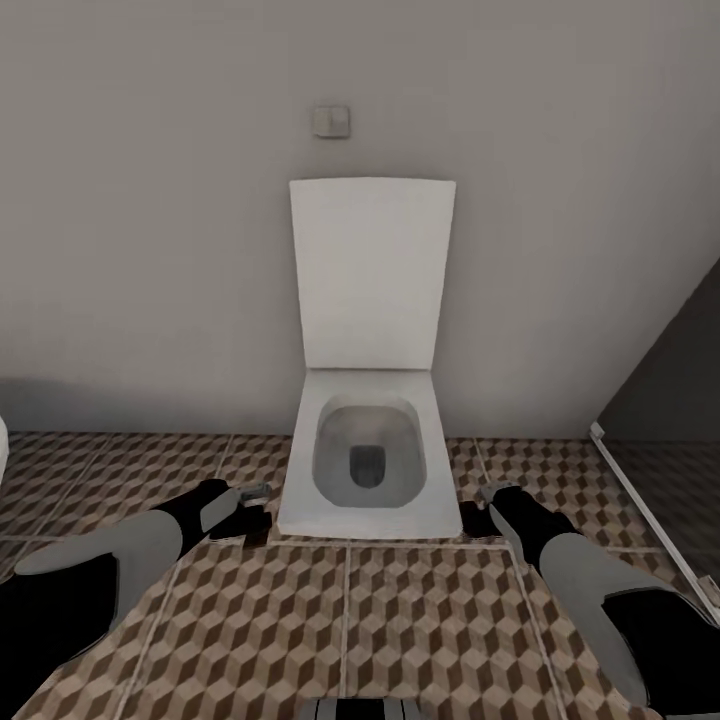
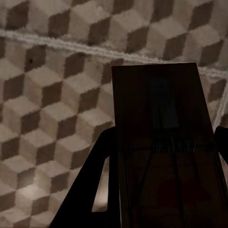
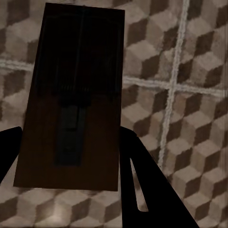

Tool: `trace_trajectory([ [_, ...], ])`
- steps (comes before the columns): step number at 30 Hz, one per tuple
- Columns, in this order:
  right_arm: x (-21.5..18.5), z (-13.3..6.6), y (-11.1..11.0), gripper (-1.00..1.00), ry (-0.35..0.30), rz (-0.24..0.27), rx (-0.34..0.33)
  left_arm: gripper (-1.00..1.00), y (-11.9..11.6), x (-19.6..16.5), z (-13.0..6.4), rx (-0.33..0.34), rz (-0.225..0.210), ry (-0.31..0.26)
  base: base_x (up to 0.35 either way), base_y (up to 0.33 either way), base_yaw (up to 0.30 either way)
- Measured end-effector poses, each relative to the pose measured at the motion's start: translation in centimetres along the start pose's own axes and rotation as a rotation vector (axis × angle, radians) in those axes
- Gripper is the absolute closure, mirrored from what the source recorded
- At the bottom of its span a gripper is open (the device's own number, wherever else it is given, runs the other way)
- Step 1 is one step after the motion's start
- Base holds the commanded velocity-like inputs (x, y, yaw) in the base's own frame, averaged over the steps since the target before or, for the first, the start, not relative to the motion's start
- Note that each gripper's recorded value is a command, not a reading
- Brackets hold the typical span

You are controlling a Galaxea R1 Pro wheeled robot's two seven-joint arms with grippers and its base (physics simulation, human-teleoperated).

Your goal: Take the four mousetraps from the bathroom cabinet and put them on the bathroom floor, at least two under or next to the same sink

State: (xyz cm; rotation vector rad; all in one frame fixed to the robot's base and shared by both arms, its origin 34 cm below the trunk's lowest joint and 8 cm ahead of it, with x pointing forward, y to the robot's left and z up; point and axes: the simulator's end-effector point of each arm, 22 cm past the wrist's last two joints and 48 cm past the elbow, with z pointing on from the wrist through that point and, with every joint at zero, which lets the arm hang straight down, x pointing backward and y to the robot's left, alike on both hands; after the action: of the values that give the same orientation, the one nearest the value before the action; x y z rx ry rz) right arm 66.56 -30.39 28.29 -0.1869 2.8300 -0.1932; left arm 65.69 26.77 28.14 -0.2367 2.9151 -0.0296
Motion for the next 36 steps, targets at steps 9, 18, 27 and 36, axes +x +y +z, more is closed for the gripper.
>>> trace_trajectory([
  [9,0.16,0.08,-0.19,1.00,0.003,-0.002,0.004,1.00,0.03,0.03,0.04,-0.001,0.002,0.001,0.135,0.004,0.000],
  [18,0.18,0.07,0.01,1.00,0.001,-0.006,0.003,1.00,0.36,-0.05,-0.01,-0.005,-0.001,-0.001,0.143,0.049,0.000],
  [27,0.27,0.10,-0.06,1.00,0.003,-0.006,0.005,1.00,0.39,-0.02,0.01,-0.007,0.002,-0.001,0.097,0.016,0.000],
  [36,0.37,0.15,-0.06,1.00,0.005,-0.007,0.006,1.00,-0.10,0.04,0.05,-0.002,0.004,0.000,0.034,0.002,0.000],
])
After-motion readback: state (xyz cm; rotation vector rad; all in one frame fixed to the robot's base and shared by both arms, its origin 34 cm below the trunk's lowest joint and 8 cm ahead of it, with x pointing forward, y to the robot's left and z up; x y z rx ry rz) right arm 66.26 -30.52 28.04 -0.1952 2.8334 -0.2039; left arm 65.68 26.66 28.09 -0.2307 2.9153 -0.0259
